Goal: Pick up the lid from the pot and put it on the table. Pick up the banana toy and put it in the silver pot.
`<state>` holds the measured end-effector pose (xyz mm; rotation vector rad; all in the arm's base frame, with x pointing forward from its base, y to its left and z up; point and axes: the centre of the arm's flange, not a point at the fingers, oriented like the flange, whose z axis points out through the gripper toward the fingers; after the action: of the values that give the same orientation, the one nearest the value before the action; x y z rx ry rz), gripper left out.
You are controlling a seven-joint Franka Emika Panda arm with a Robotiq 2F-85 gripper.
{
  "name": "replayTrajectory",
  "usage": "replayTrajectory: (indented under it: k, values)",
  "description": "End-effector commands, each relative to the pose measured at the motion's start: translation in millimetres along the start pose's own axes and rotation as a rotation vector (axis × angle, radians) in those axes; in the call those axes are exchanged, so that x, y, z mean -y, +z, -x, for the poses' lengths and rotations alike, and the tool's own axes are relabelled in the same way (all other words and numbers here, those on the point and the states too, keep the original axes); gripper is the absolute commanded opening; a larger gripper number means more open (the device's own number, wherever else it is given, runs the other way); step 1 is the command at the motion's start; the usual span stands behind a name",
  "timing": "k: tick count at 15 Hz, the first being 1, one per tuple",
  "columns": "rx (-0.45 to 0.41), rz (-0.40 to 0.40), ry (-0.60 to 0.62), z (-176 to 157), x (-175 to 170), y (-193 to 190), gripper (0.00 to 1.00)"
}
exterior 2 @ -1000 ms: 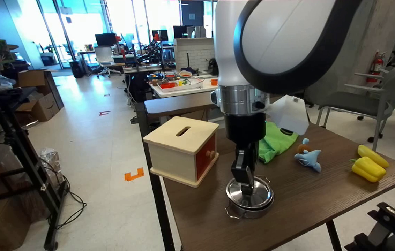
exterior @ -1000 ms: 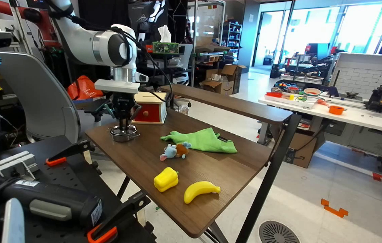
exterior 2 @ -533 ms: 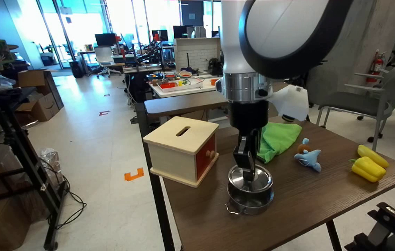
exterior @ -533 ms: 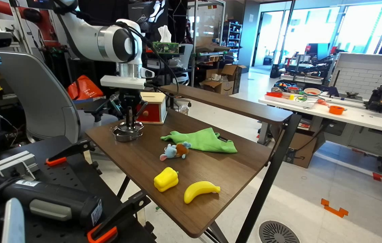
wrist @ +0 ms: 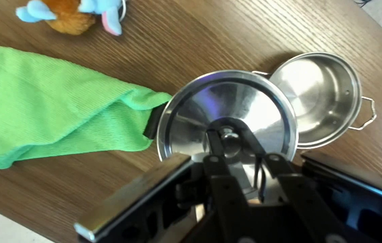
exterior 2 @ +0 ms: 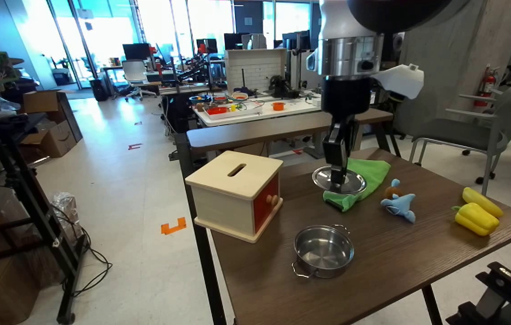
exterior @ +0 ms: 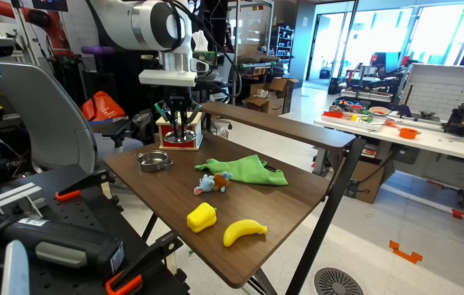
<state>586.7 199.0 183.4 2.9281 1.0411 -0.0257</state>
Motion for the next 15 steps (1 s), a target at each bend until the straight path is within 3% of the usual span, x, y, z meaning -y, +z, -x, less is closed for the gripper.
replayTrajectory:
  k: [1, 15]
  values:
    - [0.014, -0.009, 0.044, 0.9, -24.7, 7.5, 0.05]
    - [0.123, -0.069, 0.0, -46.5, -37.7, 79.1, 0.05]
